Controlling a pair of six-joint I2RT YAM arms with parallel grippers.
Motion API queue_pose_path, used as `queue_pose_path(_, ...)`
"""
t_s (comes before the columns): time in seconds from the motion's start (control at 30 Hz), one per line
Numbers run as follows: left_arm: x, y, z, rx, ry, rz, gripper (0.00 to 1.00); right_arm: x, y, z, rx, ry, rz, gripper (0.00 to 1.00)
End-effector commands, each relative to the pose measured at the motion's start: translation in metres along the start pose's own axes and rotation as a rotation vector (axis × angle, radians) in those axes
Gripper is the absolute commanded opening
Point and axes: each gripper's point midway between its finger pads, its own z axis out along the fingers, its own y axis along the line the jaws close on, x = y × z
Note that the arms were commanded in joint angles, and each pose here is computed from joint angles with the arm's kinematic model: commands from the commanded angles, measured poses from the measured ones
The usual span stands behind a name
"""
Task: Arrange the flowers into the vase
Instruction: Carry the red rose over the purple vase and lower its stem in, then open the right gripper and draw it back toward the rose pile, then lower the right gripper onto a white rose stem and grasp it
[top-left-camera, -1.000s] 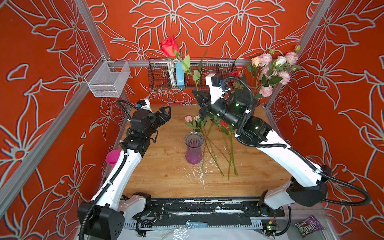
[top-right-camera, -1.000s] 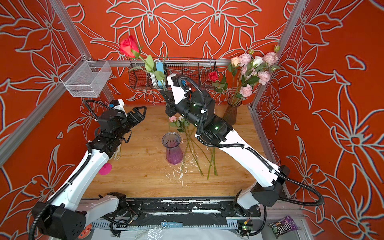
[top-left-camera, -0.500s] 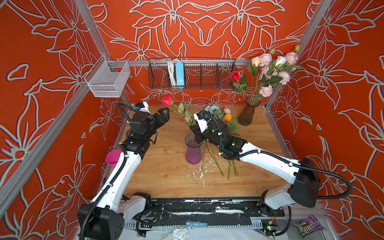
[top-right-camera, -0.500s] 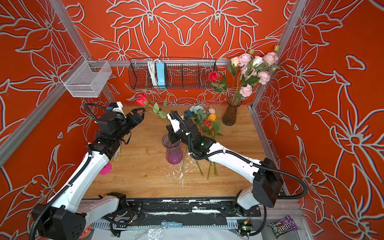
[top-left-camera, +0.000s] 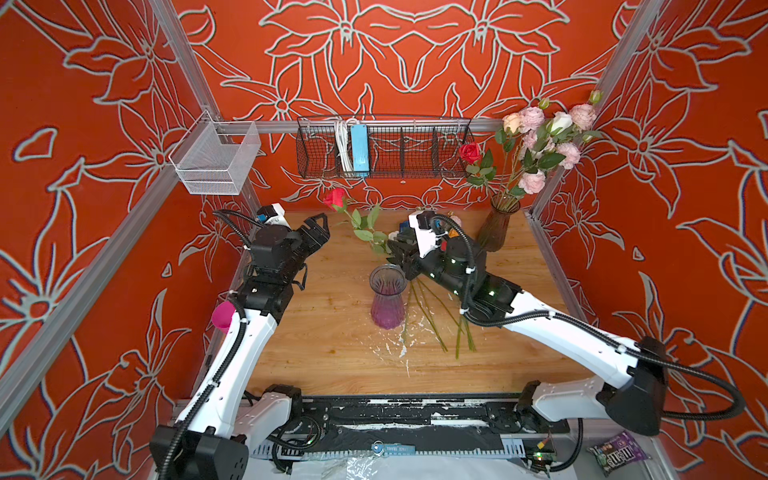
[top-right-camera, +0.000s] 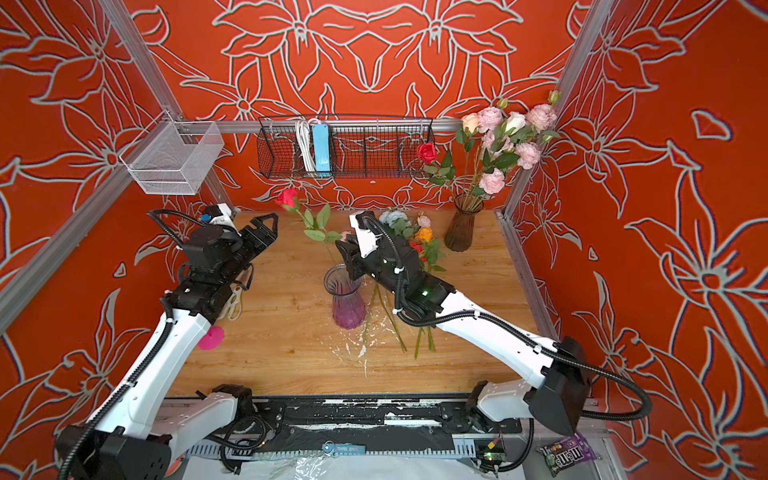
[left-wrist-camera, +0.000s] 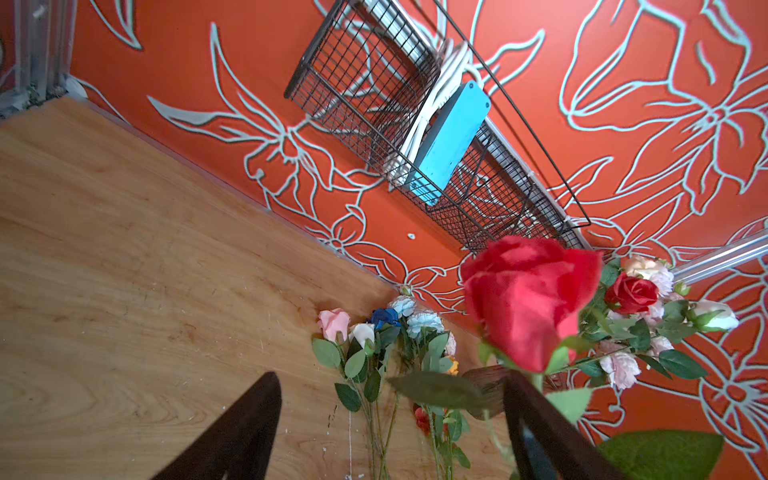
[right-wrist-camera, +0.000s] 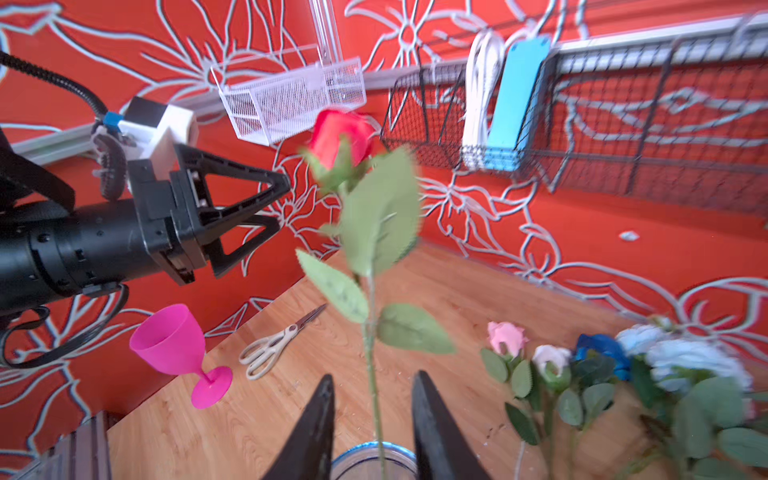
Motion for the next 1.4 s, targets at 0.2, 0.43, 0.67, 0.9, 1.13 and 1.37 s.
queue_pose_path(0.2,-0.030,-0.048,-0.043,0.164,-0.060,0.032,0.76,0.069,-0.156,-0.057,0.411,0.261,0.195,0.36)
queue_pose_path(0.43,-0.020,-0.082,-0.044,0.345,0.029,0.035,0.73,0.164,-0.226,-0.058,0.530,0.619,0.269,0.37)
queue_pose_path(0.67,0.007,-0.140,-0.059,0.685,0.162,0.119,0.75,0.232,-0.256,-0.022,0.529,0.879,0.306,0.38)
queue_pose_path(0.9,-0.001,-0.147,-0.087,0.727,0.061,0.207,0.80,0.272,-0.272,-0.007,0.551,0.951,0.332,0.36)
queue_pose_path(1.13,-0.015,-0.118,-0.071,0.557,-0.002,0.173,0.82,0.287,-0.279,-0.010,0.574,0.990,0.313,0.33)
queue_pose_path(1.37,-0.035,-0.099,-0.066,0.492,-0.049,0.143,0.85,0.288,-0.276,-0.006,0.546,0.961,0.352,0.05)
